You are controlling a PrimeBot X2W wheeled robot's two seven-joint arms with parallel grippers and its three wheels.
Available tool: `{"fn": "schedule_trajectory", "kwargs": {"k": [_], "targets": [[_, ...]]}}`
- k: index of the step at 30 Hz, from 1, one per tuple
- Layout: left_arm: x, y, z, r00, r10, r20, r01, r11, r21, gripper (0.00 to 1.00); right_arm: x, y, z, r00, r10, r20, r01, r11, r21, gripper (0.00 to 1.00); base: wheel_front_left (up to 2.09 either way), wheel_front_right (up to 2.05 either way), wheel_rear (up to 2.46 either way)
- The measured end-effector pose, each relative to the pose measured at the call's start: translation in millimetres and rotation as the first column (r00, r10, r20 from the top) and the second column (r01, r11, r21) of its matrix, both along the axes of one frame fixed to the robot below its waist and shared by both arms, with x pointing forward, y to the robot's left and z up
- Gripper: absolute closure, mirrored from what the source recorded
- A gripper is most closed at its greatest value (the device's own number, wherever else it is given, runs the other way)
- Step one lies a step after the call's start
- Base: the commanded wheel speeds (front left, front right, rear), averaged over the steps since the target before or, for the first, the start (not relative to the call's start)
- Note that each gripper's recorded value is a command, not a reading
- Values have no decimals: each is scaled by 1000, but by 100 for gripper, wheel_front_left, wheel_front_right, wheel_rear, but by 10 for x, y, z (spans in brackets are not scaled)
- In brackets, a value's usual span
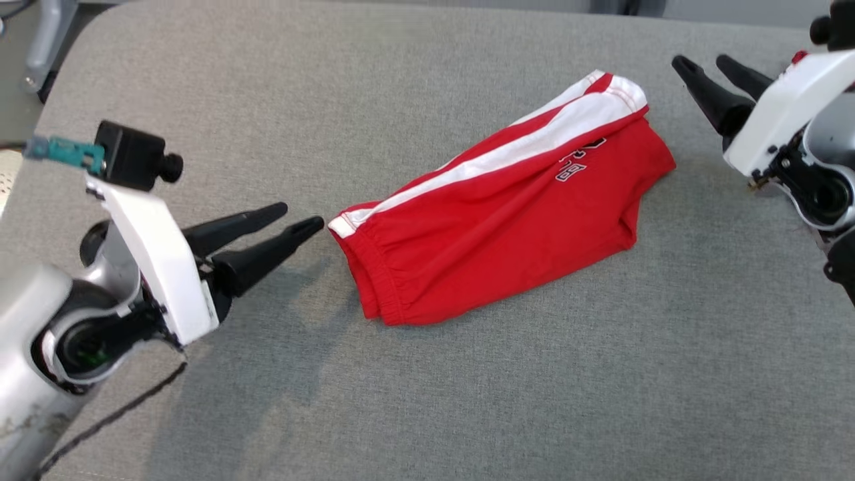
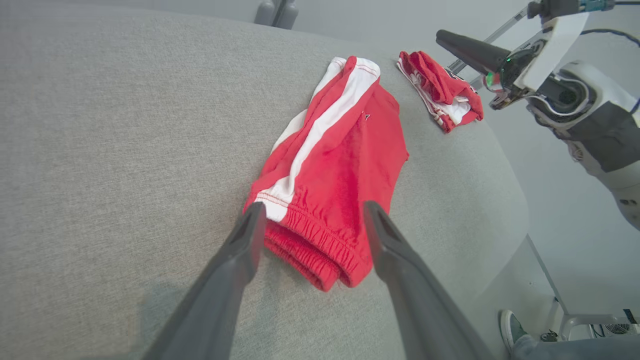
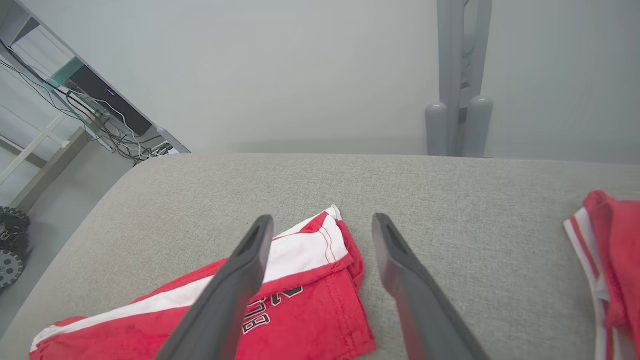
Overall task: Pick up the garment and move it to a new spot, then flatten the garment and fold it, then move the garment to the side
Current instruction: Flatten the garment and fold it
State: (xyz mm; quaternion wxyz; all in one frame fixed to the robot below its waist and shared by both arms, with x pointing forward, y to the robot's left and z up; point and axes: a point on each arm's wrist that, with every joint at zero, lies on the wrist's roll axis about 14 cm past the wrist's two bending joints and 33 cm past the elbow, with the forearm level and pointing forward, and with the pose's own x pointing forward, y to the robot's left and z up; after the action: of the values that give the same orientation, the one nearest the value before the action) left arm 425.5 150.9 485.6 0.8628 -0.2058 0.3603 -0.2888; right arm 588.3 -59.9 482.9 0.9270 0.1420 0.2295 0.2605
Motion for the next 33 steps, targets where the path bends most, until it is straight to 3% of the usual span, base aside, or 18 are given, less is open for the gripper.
{"fn": "schedule_trajectory", "kwargs": {"k": [8,16,26,33], "targets": [[-203,99,117,983,78,166,-81,997,12,0,-144,-85,-258,997,-5,-71,-2,996,-94,0,0,0,0],[-252,351,26,931,211,299,-227,974,21,0,-188,-4,-723,979,0,-206,-34,987,-158,0,0,0,0],[-301,568,-94,839,408,359,-418,907,-54,0,-75,77,-1004,962,-8,-271,-48,978,-201,0,0,0,0],[-447,583,-273,823,476,310,-477,876,-77,0,-84,228,-1094,945,-4,-326,-50,986,-157,0,0,0,0]]}}
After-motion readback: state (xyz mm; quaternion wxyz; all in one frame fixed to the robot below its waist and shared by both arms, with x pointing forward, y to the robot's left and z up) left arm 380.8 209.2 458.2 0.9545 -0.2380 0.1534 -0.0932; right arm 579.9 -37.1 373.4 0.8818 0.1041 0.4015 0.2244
